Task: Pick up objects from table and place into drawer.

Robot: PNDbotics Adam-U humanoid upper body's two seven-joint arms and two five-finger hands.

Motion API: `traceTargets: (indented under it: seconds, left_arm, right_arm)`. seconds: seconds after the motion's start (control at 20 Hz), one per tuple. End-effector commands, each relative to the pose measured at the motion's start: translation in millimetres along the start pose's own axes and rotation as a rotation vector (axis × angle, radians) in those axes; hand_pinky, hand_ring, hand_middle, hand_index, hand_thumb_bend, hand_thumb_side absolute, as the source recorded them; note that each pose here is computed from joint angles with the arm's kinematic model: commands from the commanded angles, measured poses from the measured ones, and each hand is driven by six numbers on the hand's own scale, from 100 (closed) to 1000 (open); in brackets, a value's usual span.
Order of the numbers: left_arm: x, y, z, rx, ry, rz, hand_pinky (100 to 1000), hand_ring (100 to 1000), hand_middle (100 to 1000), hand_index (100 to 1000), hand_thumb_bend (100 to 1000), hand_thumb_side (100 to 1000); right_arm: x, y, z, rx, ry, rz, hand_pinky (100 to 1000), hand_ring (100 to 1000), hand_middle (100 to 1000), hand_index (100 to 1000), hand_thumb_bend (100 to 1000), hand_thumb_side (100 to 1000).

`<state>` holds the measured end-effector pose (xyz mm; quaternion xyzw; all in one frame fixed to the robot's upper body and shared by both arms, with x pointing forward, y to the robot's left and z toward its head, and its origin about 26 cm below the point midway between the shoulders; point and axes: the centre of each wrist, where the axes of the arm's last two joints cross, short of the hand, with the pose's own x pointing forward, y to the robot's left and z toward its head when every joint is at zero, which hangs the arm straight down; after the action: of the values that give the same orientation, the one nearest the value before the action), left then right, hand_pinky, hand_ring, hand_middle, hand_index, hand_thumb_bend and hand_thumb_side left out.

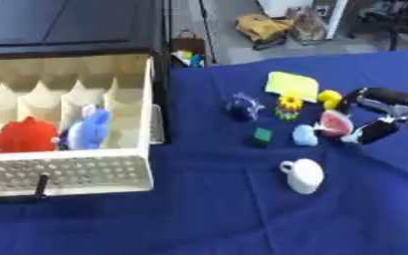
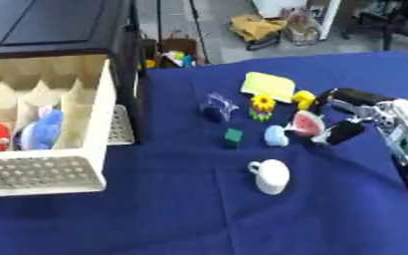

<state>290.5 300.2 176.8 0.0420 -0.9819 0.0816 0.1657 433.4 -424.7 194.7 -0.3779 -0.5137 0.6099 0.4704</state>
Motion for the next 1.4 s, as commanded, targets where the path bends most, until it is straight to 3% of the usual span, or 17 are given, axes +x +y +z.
traceTargets:
  seconds: [0.05, 0.5, 1.15, 1.2, 1.25, 1.4]
  left_arm:
    - [3.2, -1.0, -7.2, -0.021, -0.027, -0.001, 428, 492, 473, 684, 171, 1000]
    - [3.3, -0.6, -7.6, -0.025, -0.026, -0.005, 429, 492, 474, 684, 172, 1000]
    - [3.7, 1.0, -8.3, -0.03, -0.018, -0.01, 429, 493, 475, 685, 172, 1000]
    - [3.7, 1.0, -8.3, -0.03, -0.018, -0.01, 429, 493, 475, 685, 171, 1000]
    - [3.7, 1.1, -8.3, -0.03, -0.018, -0.01, 428, 493, 475, 685, 172, 1000]
    - [3.8, 1.3, -8.3, -0.03, -0.016, -0.01, 428, 493, 475, 685, 171, 1000]
  right_arm:
    - [-3.0, -15.7, 6.0, -0.044, 0.005, 0.014, 807, 875, 647, 764, 538, 423]
    - [-1.2, -20.3, 7.7, -0.065, -0.007, -0.004, 808, 873, 622, 743, 542, 425]
    - [7.9, -47.5, 19.5, -0.166, -0.054, -0.019, 810, 870, 606, 728, 538, 452]
    - [8.8, -49.9, 20.4, -0.177, -0.057, -0.021, 810, 870, 604, 727, 502, 499]
    - [9.8, -52.5, 21.3, -0.19, -0.06, -0.022, 810, 869, 602, 726, 534, 458]
    - [13.5, -61.8, 24.0, -0.231, -0.074, -0.025, 810, 866, 596, 721, 526, 472]
